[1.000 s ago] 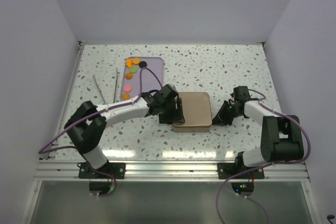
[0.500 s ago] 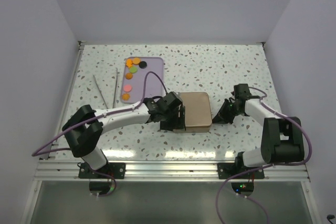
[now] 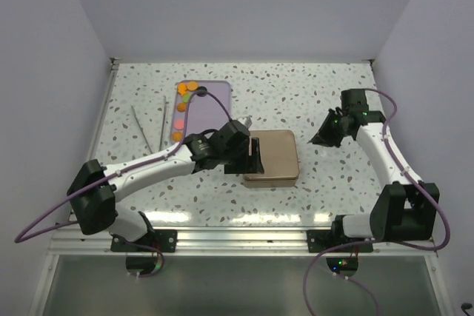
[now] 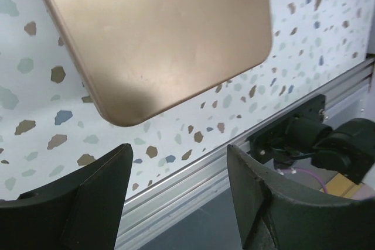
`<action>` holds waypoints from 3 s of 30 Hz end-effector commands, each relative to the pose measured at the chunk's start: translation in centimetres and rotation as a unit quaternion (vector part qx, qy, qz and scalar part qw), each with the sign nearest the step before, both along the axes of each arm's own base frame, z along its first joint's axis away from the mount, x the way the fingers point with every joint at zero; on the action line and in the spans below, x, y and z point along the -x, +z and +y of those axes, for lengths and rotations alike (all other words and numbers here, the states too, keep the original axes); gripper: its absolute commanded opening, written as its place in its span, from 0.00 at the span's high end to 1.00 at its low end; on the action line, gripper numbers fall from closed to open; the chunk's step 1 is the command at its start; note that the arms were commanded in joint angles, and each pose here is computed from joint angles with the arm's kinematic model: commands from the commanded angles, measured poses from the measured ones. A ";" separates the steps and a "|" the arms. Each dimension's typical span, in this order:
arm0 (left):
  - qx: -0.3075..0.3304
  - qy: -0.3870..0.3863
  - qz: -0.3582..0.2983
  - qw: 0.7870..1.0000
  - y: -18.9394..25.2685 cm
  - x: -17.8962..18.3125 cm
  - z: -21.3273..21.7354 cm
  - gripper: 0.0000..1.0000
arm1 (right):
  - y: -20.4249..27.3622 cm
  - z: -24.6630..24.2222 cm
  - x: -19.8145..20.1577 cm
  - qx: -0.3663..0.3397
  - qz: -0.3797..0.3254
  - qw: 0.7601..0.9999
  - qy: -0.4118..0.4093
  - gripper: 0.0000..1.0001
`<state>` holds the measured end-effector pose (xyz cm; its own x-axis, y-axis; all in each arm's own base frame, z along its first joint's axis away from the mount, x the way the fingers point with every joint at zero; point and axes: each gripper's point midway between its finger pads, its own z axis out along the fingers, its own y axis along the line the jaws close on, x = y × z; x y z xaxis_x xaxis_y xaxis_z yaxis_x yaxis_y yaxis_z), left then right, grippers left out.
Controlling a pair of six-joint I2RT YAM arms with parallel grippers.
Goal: Pack the cookies
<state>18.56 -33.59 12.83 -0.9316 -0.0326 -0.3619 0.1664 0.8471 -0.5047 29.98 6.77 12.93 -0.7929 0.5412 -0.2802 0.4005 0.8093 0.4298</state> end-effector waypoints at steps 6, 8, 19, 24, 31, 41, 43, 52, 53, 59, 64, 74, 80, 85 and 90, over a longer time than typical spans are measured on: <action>0.060 0.027 -0.101 0.993 7.9 -9.5 0.0 0.30 | -0.1 0.2 5.5 -0.004 0.032 0.999 0.015 1.00; 0.056 0.025 -0.121 0.991 8.7 -12.8 -0.6 0.30 | -0.9 0.2 7.1 -0.004 0.041 0.999 0.020 1.00; 0.056 -0.004 -0.101 0.993 3.6 -23.8 -5.6 0.32 | -2.1 2.9 12.4 -0.079 0.079 0.992 0.054 1.00; 0.046 -0.013 -0.086 0.995 1.5 -25.5 -6.0 0.32 | -4.7 4.4 15.5 -0.122 0.110 0.985 0.060 1.00; 0.018 -0.040 -0.037 0.998 -2.9 -23.7 -5.3 0.32 | -6.0 5.1 15.2 -0.122 0.119 0.983 0.068 1.00; -0.053 -0.048 -0.007 0.997 -5.8 -20.2 -2.6 0.33 | -6.7 7.0 14.0 -0.105 0.130 0.982 0.093 1.00; -0.058 -0.050 -0.006 0.997 -6.0 -19.5 -2.4 0.33 | -6.6 7.1 13.5 -0.104 0.126 0.982 0.094 1.00; -0.065 -0.058 -0.028 0.996 -4.4 -17.9 -3.5 0.34 | -6.5 7.4 13.4 -0.100 0.125 0.983 0.093 1.00; -0.067 -0.057 -0.030 0.996 -4.3 -17.8 -3.5 0.34 | -6.5 7.5 13.4 -0.100 0.124 0.983 0.094 1.00; -0.084 -0.047 -0.040 0.995 -3.9 -17.8 -3.2 0.33 | -4.3 8.8 12.2 -0.121 0.090 0.982 0.116 1.00; -0.085 -0.009 -0.062 0.994 -1.8 -19.8 -1.3 0.32 | 0.5 10.9 9.7 -0.178 0.008 0.975 0.135 1.00; -0.063 0.033 -0.110 0.991 3.5 -20.6 1.5 0.32 | 0.6 13.1 5.8 -0.215 -0.005 0.967 0.139 1.00; -0.055 0.049 -0.122 0.990 5.7 -19.5 3.5 0.32 | -5.7 11.7 7.7 -0.171 0.078 0.976 0.114 1.00; -0.062 0.075 -0.136 0.986 6.8 -18.6 6.4 0.31 | -5.2 11.6 7.5 -0.165 0.074 0.975 0.127 1.00; -0.070 0.109 -0.167 0.978 9.3 -17.8 10.5 0.31 | 0.2 12.1 5.6 -0.163 0.025 0.974 0.156 1.00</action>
